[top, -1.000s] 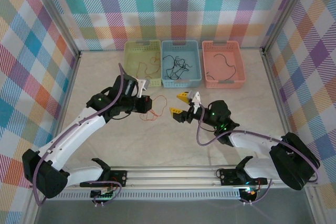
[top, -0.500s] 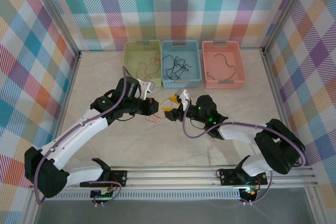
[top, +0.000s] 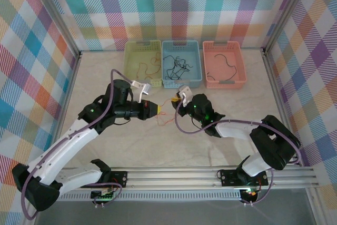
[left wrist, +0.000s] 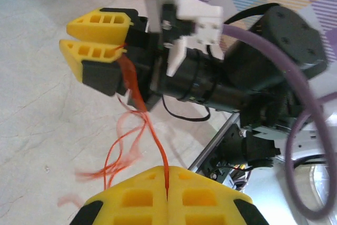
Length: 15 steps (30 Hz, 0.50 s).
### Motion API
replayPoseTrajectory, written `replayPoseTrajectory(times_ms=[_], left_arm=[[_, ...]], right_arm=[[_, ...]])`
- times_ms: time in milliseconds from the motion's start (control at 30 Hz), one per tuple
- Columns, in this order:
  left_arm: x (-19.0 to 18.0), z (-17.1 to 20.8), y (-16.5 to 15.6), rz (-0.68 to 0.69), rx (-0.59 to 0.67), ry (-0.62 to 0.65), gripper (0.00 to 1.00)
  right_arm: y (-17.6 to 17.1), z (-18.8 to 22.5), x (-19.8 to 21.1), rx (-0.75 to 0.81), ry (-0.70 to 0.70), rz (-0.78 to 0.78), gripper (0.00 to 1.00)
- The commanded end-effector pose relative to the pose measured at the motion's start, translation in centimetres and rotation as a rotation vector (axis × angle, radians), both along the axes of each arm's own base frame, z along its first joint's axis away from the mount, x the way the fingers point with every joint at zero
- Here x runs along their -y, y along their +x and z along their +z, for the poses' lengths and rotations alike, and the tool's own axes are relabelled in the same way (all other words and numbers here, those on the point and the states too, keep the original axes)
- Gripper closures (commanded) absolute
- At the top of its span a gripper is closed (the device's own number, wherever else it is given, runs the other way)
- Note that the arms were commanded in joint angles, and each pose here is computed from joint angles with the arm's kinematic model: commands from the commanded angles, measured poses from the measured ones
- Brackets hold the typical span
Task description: Untangle the cables
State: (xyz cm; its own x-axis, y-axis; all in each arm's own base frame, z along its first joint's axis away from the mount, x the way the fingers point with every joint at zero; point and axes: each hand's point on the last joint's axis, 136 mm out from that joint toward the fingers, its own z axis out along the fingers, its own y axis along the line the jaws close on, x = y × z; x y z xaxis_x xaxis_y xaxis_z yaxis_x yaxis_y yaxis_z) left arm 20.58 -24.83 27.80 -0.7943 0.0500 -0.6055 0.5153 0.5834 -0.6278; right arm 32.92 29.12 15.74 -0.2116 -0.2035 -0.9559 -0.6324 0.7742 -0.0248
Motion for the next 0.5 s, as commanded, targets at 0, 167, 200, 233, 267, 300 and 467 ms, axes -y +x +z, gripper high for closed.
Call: replayPoseTrajectory(times_ms=[0, 167, 200, 233, 267, 300, 467], left_arm=[[-0.5, 1.4, -1.8, -0.021, 0.002, -0.031, 1.0], [-2.4, 2.7, -2.7, 0.027, 0.059, -0.016, 1.0], [-2.7, 2.9, -2.8, 0.035, 0.066, -0.012, 1.0], [-2.9, 3.1, -2.9, 0.041, 0.074, -0.012, 1.0], [-3.0, 3.2, -2.9, 0.043, 0.08, -0.012, 1.0], [-3.0, 3.1, -2.8, 0.047, 0.079, -0.008, 1.0], [-3.2, 2.4, -1.8, 0.083, 0.076, 0.026, 1.0]], right_arm=[[2.8, 0.9, 4.8, 0.048, -0.079, -0.265, 0.73], [3.7, 0.2, 8.1, -0.015, -0.021, -0.383, 0.74], [3.8, 0.0, 8.5, -0.028, -0.013, -0.398, 0.74], [3.9, -0.1, 8.8, -0.039, -0.005, -0.411, 0.74], [4.0, -0.2, 9.0, -0.044, 0.005, -0.415, 0.74], [4.0, -0.2, 9.0, -0.05, 0.018, -0.408, 0.74], [3.9, -0.3, 8.7, -0.058, 0.028, -0.391, 0.74]])
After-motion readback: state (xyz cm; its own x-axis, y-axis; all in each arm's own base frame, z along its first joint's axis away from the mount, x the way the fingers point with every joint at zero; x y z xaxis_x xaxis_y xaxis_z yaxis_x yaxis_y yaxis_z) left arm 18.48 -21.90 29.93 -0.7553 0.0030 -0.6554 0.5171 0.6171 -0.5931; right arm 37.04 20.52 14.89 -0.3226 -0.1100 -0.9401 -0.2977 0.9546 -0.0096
